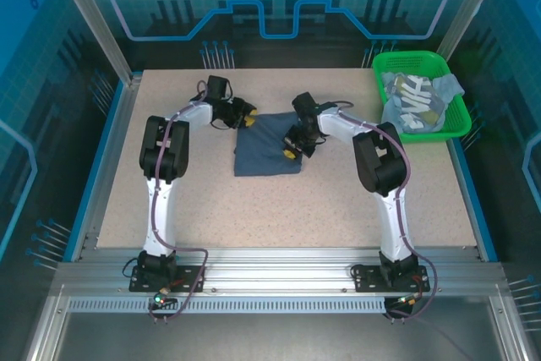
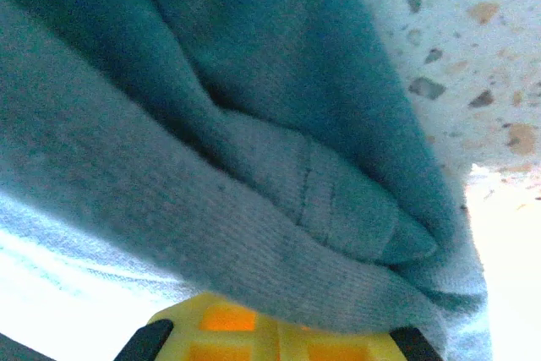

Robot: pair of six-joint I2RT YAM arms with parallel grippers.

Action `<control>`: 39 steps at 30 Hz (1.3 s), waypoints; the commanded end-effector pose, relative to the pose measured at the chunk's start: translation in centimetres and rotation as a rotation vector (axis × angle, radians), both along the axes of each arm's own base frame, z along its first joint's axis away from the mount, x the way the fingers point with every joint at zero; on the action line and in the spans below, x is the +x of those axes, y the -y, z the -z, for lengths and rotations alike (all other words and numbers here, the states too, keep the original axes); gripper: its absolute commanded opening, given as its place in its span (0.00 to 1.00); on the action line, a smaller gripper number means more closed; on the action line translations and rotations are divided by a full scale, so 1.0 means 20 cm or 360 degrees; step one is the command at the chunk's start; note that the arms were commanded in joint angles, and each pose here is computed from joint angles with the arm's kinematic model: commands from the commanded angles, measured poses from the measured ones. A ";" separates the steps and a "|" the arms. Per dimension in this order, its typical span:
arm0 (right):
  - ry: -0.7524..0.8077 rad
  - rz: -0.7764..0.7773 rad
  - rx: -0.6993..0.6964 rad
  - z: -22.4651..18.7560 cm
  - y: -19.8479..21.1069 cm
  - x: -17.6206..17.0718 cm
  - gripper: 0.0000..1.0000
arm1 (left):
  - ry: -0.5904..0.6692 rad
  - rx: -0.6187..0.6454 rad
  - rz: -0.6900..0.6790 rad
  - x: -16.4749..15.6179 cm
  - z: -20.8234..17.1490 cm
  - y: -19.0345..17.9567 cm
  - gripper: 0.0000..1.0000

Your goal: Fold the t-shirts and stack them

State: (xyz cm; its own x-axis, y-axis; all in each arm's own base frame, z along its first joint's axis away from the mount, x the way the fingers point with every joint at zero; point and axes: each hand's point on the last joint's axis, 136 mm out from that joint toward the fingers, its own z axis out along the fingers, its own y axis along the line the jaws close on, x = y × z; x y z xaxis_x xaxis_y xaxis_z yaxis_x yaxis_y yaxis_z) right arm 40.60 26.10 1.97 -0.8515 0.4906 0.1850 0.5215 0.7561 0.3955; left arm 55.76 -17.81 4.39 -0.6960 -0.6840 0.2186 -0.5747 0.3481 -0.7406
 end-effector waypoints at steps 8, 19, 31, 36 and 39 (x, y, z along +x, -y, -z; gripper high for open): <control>0.0382 -0.0098 0.0079 -0.44 0.10 0.11 0.32 | -0.0013 0.0098 -0.0173 -0.48 -0.55 -0.04 0.51; 0.0540 -0.0122 0.0295 -0.71 0.23 -0.20 0.49 | -0.0549 -0.0106 -0.0639 -1.12 -0.12 0.41 0.58; 0.0513 -0.0113 0.0325 -0.71 0.33 -0.40 0.49 | -0.0361 -0.0129 -0.0948 -0.86 0.04 0.42 0.49; 0.0502 -0.0084 0.0323 -0.72 0.39 -0.43 0.48 | -0.0347 -0.0133 -0.1080 -0.78 0.11 0.37 0.27; 0.0510 -0.0073 0.0316 -0.73 0.42 -0.43 0.47 | -0.0302 -0.0088 -0.1206 -0.73 0.09 0.23 0.20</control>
State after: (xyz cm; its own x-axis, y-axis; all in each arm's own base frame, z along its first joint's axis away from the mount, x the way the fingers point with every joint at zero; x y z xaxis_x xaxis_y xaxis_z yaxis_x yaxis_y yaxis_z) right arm 32.86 18.35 16.25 -0.8951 0.4456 -0.0155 0.3209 0.6679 0.6716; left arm 39.30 -25.74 2.52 -0.1722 -0.9266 0.3344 -0.7858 -0.0755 -0.6139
